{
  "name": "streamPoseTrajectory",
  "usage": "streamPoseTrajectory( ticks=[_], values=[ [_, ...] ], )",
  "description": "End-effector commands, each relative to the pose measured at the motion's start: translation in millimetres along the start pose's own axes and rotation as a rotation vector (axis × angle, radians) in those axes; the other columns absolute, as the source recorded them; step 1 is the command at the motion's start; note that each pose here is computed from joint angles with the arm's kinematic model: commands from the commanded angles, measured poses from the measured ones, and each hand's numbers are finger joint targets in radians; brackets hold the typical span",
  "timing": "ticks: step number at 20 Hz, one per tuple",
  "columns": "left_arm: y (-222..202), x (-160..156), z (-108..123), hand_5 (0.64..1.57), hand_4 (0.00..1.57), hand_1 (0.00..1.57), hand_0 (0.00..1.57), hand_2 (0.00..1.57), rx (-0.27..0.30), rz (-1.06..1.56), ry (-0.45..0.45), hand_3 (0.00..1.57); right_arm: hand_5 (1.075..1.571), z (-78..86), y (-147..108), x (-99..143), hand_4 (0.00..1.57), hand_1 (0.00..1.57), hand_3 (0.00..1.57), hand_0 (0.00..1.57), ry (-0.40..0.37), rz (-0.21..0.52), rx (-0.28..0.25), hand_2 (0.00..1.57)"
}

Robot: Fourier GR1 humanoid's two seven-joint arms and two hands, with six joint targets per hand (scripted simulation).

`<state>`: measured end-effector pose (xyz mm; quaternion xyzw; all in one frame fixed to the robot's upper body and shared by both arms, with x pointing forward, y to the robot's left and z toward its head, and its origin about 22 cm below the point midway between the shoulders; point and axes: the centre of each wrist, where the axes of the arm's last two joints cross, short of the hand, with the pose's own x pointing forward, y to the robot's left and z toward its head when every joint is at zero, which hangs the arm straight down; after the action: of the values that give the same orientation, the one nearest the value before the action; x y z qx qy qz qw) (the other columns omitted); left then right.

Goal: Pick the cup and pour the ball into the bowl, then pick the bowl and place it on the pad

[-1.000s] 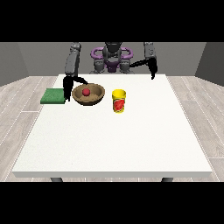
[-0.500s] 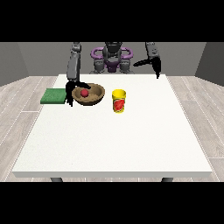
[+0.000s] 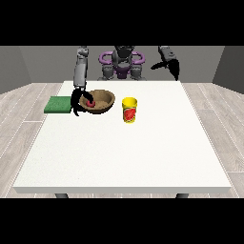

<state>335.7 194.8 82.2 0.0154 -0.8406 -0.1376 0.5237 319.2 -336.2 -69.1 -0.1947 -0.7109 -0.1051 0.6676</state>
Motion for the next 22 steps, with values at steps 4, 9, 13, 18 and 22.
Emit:
streamPoseTrajectory(
  ticks=[4,9,13,18,22],
  values=[
    [-1.2,-14.6,7.8,1.466,0.9,0.0,0.0,0.0,-0.037,0.037,0.089,0.0,1.566,9.2,-24.6,-14.1,0.9,1.57,1.26,1.57,0.276,0.339,-0.093,1.57],
    [27.5,-56.8,33.4,1.422,0.98,0.0,0.0,0.0,0.06,0.065,0.244,0.0,1.561,-32.7,17.4,39.4,0.82,1.57,0.97,1.57,0.365,0.357,-0.057,1.57],
    [39.9,-87.0,80.5,1.407,1.0,0.0,0.0,0.0,0.106,0.055,0.415,0.0,1.564,-39.7,31.8,57.5,0.8,1.57,0.87,1.57,0.437,0.425,0.035,1.57],
    [51.1,-75.9,73.6,1.41,1.0,0.0,0.0,0.0,0.158,0.028,0.345,0.0,1.57,-54.7,-36.7,70.4,0.79,1.57,0.77,1.57,0.425,0.336,0.027,1.57],
    [50.4,-86.8,88.7,1.431,1.02,0.0,0.0,0.0,0.174,0.009,0.265,0.0,1.57,-72.2,-56.7,100.6,0.88,1.57,0.22,1.57,0.368,0.353,0.024,1.57]
  ],
)
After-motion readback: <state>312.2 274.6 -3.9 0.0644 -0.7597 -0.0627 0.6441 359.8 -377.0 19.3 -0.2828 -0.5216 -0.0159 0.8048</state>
